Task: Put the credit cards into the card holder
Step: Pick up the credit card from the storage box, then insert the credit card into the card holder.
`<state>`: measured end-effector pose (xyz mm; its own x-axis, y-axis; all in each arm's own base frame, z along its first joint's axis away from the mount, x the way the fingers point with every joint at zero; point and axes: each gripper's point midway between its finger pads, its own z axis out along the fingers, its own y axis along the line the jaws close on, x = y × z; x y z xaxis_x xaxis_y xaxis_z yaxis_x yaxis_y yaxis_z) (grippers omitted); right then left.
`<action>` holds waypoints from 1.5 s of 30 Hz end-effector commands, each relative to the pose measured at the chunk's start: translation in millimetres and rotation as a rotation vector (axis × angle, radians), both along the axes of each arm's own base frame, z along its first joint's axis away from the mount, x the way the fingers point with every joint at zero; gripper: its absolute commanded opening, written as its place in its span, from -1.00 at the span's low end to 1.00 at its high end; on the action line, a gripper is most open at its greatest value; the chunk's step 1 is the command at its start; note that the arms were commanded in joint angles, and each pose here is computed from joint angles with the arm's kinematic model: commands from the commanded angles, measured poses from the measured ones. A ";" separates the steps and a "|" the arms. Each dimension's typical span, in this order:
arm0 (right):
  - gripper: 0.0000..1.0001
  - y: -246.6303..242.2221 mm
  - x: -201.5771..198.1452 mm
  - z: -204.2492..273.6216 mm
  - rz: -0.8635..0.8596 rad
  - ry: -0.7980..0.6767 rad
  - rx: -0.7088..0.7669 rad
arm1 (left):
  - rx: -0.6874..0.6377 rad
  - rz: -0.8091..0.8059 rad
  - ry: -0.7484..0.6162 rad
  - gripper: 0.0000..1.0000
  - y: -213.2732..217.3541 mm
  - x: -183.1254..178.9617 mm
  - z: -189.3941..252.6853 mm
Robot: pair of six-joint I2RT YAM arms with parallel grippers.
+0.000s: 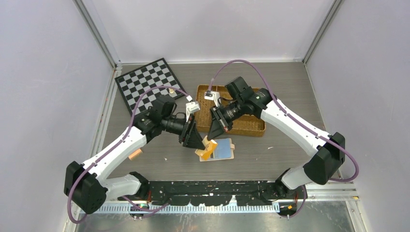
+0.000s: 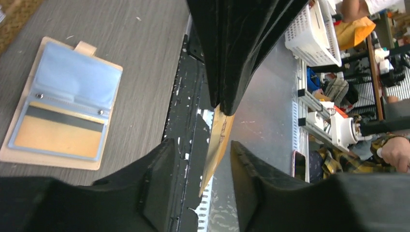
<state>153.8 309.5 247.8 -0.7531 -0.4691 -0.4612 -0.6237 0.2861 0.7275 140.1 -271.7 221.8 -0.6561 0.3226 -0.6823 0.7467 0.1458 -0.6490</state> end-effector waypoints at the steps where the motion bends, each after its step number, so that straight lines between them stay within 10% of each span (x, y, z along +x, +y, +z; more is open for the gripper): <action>1: -0.99 6.1 -10.7 23.1 0.058 0.000 0.073 | -0.077 -0.071 -0.018 -0.14 -6.0 -10.0 15.6; 7: -0.96 4.9 -1.6 11.7 0.006 -0.019 0.020 | -0.101 -0.166 0.012 -1.00 -11.9 -35.5 15.5; 12: -0.09 -11.8 32.8 -2.5 -0.244 -0.110 -0.084 | -0.014 0.004 0.028 -1.00 -11.4 -16.9 -3.1; 15: 0.08 -31.3 47.2 -24.6 -0.416 -0.077 -0.127 | 0.088 0.241 0.050 -1.00 -5.9 11.9 -29.0; 25: -0.10 -78.8 59.0 -117.1 -0.763 -0.039 -0.292 | 0.036 0.617 0.275 -1.00 -12.1 54.5 -86.0; 45: -0.34 -88.1 44.5 -201.6 -0.802 0.096 -0.421 | 0.127 0.616 0.374 -1.00 -20.4 57.5 -133.7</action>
